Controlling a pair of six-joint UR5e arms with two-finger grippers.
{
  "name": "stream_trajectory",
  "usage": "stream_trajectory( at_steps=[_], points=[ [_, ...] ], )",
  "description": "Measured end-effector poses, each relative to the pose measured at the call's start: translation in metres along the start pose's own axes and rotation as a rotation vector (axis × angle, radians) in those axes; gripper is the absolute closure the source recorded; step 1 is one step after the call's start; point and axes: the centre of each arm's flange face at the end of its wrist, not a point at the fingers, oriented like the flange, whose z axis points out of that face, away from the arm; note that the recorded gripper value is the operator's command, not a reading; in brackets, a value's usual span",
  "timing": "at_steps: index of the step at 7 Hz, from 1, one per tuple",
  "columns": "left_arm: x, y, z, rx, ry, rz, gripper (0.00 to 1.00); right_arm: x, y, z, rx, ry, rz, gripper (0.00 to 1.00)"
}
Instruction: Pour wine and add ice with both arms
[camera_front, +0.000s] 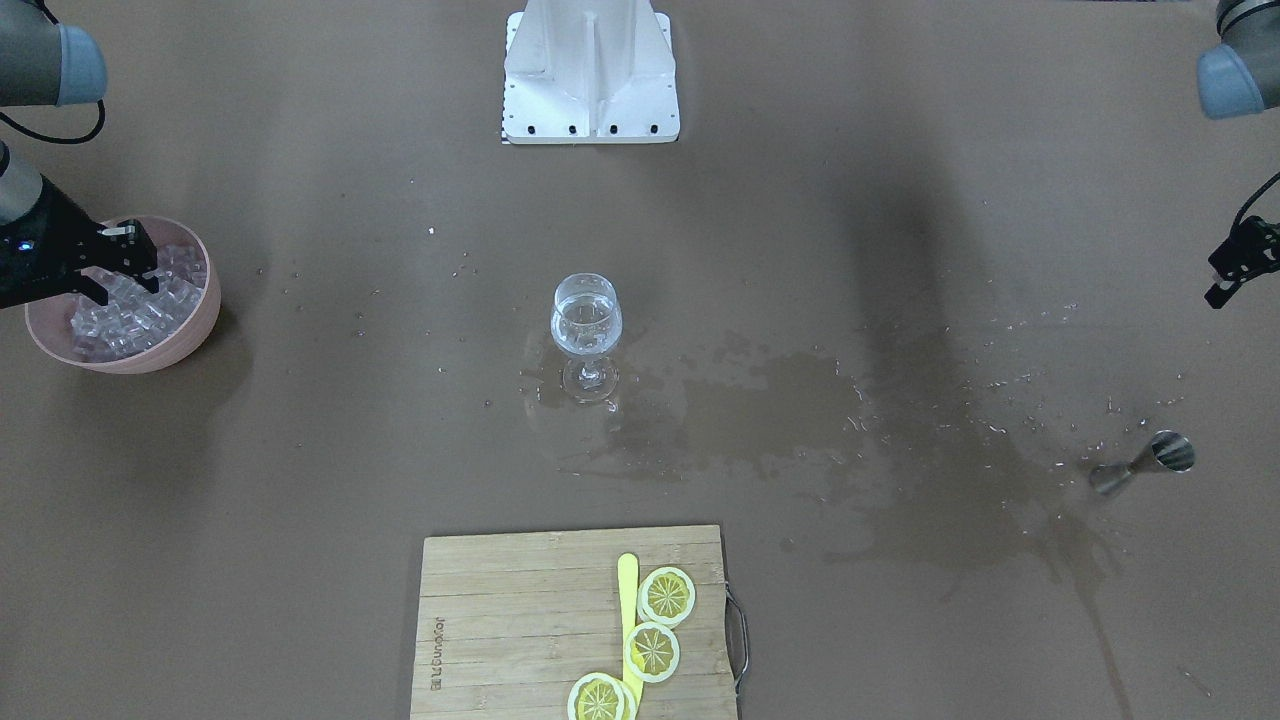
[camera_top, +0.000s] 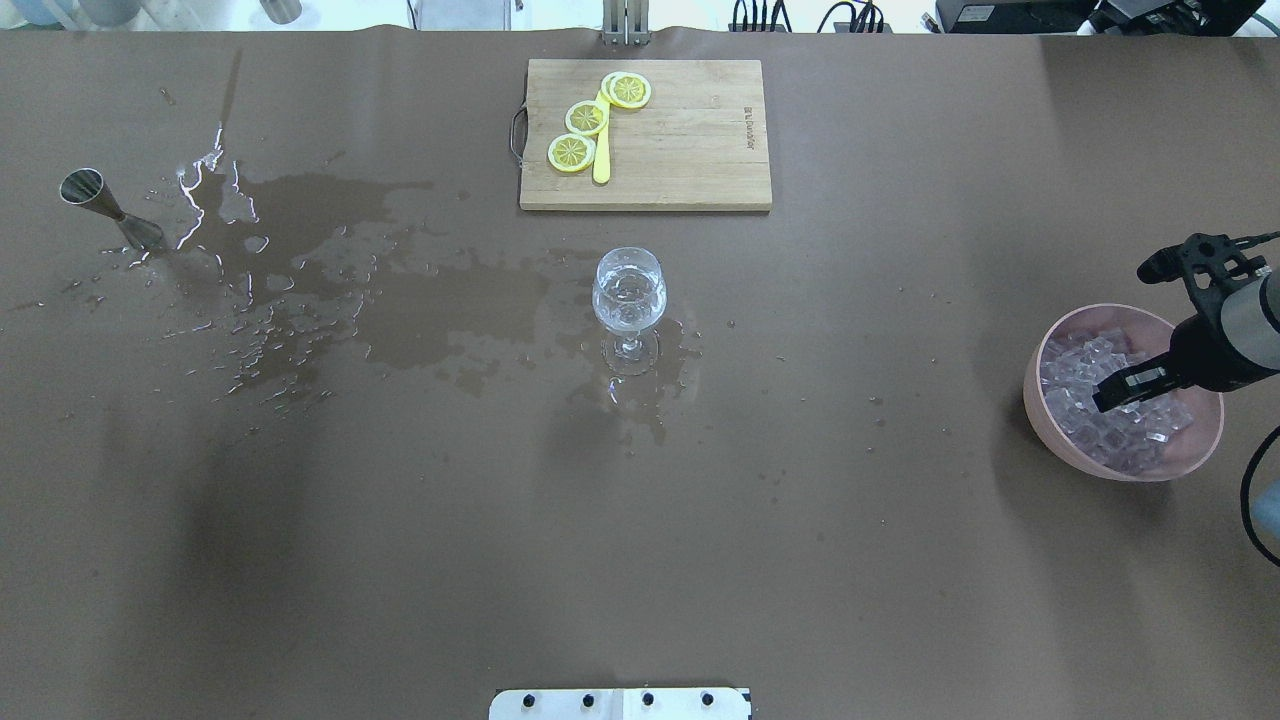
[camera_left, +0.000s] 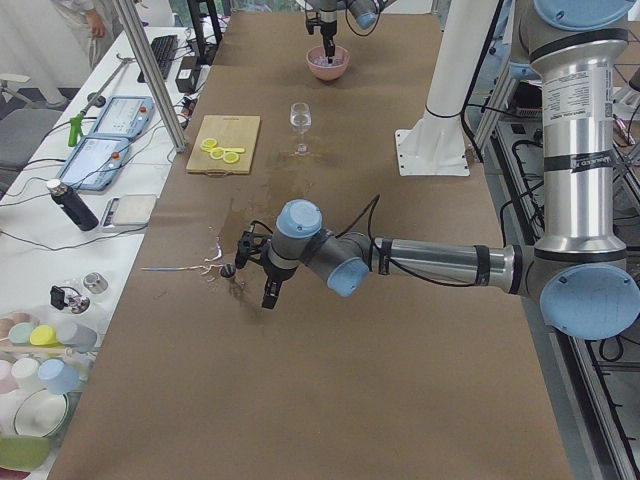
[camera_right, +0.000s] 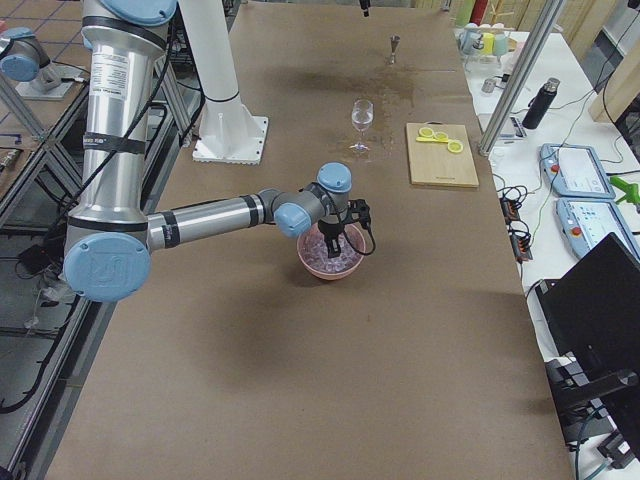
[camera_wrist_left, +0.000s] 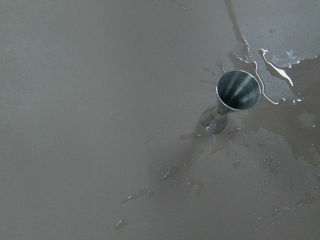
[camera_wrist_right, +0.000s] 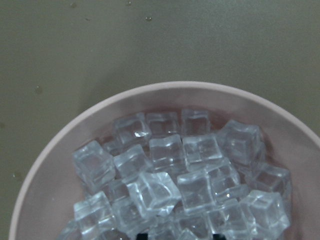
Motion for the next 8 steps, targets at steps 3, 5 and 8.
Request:
stream_trajectory(
  at_steps=[3,5,8],
  points=[
    [0.0,0.0,0.0,0.001,0.0,-0.001,0.02,-0.004,0.002,-0.014,0.017,-0.018,-0.007,1.0],
    [-0.001,0.001,0.001,-0.004,0.0,-0.003,0.02,-0.034,-0.01,-0.055,0.038,-0.05,-0.001,1.0],
    [-0.002,0.001,0.003,-0.009,0.001,-0.006,0.02,-0.155,-0.094,-0.129,0.053,-0.076,0.057,1.0]
  ],
)
